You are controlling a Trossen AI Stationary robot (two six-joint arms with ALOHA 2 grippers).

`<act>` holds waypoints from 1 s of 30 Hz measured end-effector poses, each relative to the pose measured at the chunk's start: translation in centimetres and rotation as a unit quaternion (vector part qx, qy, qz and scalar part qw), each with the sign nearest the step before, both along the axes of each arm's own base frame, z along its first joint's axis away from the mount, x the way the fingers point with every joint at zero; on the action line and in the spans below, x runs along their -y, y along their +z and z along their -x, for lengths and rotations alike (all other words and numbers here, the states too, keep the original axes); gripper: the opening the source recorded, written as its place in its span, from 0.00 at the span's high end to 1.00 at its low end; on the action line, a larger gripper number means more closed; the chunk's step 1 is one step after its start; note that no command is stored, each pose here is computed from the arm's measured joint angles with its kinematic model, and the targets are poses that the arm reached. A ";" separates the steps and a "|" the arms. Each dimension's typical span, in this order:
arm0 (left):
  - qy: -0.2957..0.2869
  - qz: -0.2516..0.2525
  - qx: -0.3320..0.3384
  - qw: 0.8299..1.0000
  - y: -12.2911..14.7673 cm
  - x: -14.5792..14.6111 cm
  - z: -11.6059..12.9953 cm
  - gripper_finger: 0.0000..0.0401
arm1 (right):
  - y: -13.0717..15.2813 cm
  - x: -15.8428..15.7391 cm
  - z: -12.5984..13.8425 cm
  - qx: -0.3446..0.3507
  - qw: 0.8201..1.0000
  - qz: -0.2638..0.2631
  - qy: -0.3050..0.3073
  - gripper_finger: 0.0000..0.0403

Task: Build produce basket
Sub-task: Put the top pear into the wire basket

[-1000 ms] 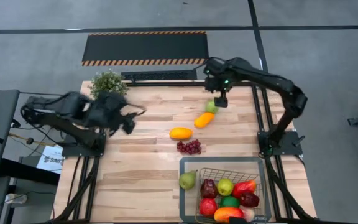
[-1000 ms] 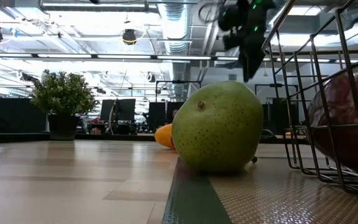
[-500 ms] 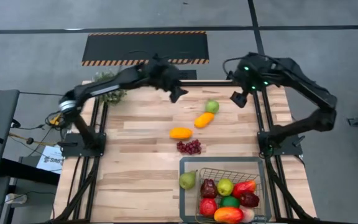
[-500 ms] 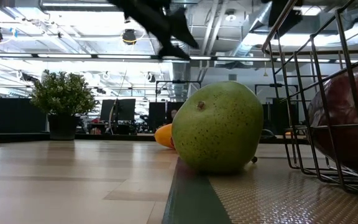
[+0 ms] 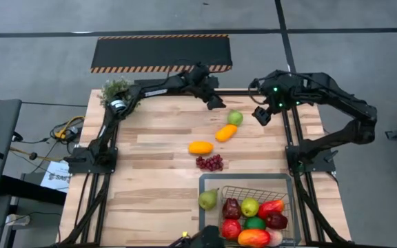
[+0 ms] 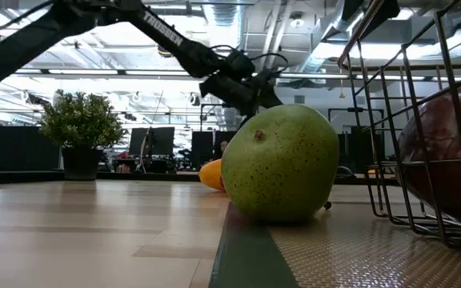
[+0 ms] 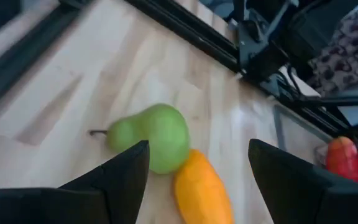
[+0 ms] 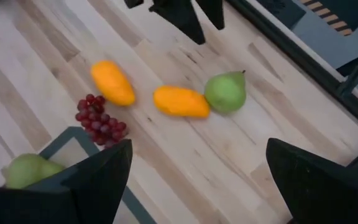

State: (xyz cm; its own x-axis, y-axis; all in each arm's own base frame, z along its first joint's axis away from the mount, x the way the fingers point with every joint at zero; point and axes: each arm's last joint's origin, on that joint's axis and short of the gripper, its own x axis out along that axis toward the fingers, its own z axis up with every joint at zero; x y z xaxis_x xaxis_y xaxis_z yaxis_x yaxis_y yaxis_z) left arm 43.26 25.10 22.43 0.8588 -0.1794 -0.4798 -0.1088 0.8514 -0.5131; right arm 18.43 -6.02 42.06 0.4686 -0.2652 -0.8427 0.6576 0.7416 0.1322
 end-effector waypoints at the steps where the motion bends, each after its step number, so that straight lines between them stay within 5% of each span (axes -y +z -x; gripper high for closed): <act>1: -0.001 0.001 0.001 1.000 0.5 0.0 -0.1 0.35 | 0.0 -0.2 -0.1 0.000 1.000 0.000 0.000 0.04; 7: 0.002 0.018 -0.043 0.999 2.9 0.4 0.1 0.39 | -0.1 -1.2 -0.6 -0.001 1.000 0.007 -0.004 0.04; 13: 0.017 -0.099 -0.110 0.989 5.9 -0.3 1.5 0.45 | -0.3 -0.9 -0.7 -0.016 0.993 0.071 -0.092 0.04; 19: 0.026 -0.021 -0.083 0.996 9.2 -2.0 5.2 0.45 | -2.6 2.2 -3.5 -0.036 0.966 0.041 -0.253 0.03; 23: 0.044 -0.010 -0.076 0.996 10.3 -3.3 7.2 0.45 | -6.8 5.0 -7.2 -0.097 0.954 0.032 -0.282 0.03; 27: 0.014 0.061 -0.048 0.997 10.1 -5.0 9.1 0.45 | -12.1 8.5 -9.4 -0.114 0.954 -0.053 -0.272 0.05; 30: 0.021 0.071 -0.044 0.996 10.2 -5.9 10.1 0.45 | -15.7 10.3 -9.5 -0.155 0.934 -0.097 -0.306 0.06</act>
State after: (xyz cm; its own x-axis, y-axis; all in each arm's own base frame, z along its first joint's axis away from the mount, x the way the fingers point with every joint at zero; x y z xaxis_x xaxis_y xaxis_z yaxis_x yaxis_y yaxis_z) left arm 33.18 30.96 32.62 0.8227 -0.2152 -0.5262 -0.1935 0.7642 -0.6152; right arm 27.90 -16.29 26.32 0.0036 -0.2318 -0.9727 0.9797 0.1956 -0.0430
